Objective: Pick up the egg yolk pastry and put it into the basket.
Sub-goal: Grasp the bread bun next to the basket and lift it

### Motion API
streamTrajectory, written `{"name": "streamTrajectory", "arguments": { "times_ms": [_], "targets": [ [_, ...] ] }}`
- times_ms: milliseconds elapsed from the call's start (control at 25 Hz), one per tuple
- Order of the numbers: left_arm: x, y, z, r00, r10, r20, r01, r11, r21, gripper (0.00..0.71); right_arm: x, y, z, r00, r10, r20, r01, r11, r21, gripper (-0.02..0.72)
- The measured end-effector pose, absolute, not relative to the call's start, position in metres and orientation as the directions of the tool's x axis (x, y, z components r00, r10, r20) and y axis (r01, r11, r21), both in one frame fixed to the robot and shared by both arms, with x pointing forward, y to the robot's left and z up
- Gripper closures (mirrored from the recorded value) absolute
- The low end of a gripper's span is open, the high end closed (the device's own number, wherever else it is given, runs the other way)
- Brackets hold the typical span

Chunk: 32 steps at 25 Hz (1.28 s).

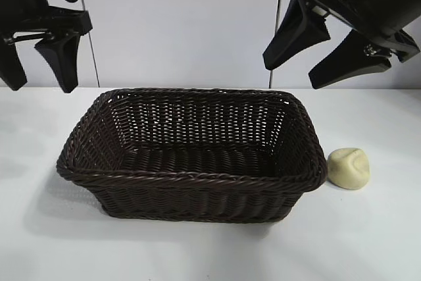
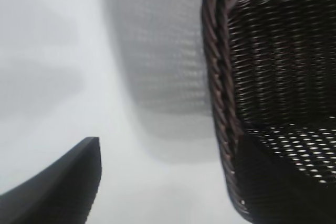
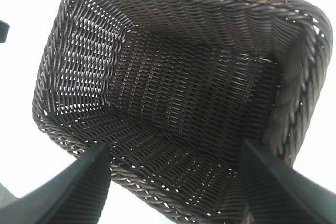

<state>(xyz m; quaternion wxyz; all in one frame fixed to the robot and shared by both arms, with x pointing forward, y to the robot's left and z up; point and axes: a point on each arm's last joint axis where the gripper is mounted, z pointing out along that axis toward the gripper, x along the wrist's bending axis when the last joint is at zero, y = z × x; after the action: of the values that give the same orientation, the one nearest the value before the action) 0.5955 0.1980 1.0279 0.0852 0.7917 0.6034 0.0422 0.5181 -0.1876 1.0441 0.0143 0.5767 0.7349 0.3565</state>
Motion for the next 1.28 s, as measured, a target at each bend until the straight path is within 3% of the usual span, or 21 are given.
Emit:
{"name": "streamTrajectory", "arguments": {
  "times_ms": [280, 440, 800, 1280],
  "targets": [
    [0.607, 0.263, 1.028, 0.102, 0.995, -0.022, 0.98, -0.096, 0.176, 0.188, 0.518, -0.188, 1.044, -0.335, 0.858, 0.39, 0.838, 0.081, 0.54, 0.197],
    [0.606, 0.288, 1.027, 0.035, 0.999, -0.017, 0.989, -0.033, 0.143, 0.188, 0.518, -0.188, 1.044, -0.335, 0.858, 0.39, 0.838, 0.081, 0.54, 0.197],
    [0.576, 0.291, 1.058, 0.039, 0.999, -0.013, 0.985, -0.036, 0.168, 0.197, 0.517, -0.187, 1.044, -0.337, 0.855, 0.394, 0.843, 0.088, 0.53, 0.197],
    [0.431, 0.295, 1.076, 0.047, 0.999, -0.007, 0.971, -0.044, 0.237, 0.199, 0.517, -0.187, 1.043, -0.337, 0.854, 0.395, 0.845, 0.089, 0.528, 0.197]
  ]
}}
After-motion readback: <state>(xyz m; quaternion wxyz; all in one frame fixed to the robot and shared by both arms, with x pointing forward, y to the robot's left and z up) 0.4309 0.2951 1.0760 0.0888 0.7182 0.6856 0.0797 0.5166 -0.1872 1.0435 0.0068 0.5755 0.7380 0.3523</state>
